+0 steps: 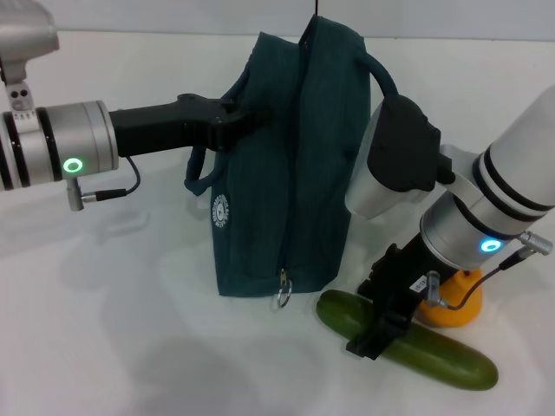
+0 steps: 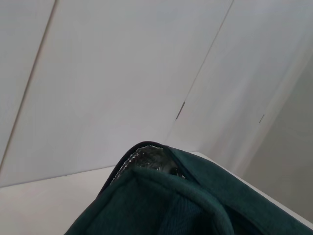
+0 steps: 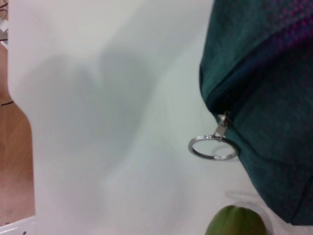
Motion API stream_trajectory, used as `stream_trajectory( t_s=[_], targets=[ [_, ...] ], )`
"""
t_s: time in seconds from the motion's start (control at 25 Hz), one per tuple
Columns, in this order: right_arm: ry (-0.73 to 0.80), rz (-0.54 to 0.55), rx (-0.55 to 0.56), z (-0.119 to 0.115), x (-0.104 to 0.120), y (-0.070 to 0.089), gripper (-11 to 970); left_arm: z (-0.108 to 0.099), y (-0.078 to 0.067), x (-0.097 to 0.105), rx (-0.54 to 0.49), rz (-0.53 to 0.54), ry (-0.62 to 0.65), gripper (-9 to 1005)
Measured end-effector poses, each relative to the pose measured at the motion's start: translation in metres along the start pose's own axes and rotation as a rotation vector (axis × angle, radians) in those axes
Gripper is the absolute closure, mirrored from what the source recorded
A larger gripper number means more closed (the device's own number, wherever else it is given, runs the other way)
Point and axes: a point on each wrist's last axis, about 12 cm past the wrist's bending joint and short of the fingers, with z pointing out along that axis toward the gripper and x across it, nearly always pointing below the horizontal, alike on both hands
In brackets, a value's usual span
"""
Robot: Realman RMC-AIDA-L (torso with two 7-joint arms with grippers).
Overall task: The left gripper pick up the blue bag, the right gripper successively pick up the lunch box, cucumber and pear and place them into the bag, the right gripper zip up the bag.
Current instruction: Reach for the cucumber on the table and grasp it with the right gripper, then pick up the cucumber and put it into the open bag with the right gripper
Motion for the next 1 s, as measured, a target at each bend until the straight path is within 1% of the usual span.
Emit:
stream_trajectory(
  t_s=[0.32, 0.52, 0.68, 0.88, 0.92, 1.0],
  targets=[
    [-0.004, 0.007, 0.006, 0.000, 0.000, -0.001, 262, 0.000, 0.000, -0.001, 0.001, 0.000, -0.004, 952],
    [0.008, -0.018, 0.020, -0.003, -0.009, -0.004, 278, -0.002, 0.001, 0.000, -0.006, -0.007, -0.015, 952],
    [0.036, -0.028, 0.027, -0.005, -0.010, -0.007, 291, -0.006, 0.001, 0.002, -0.014, -0.003, -0.043, 952],
    [0.032, -0.046, 0.027, -0.021, -0.012, -0.009, 356, -0.007, 0.002, 0.001, -0.019, 0.001, -0.073, 951],
    [0.018, -0.052, 0.019, -0.025, -0.012, -0.010, 369, -0.008, 0.002, 0.001, -0.023, 0.006, -0.076, 951],
    [-0.033, -0.078, -0.036, -0.038, -0.009, -0.008, 370, -0.008, 0.003, 0.002, -0.030, 0.011, -0.078, 951]
  ],
)
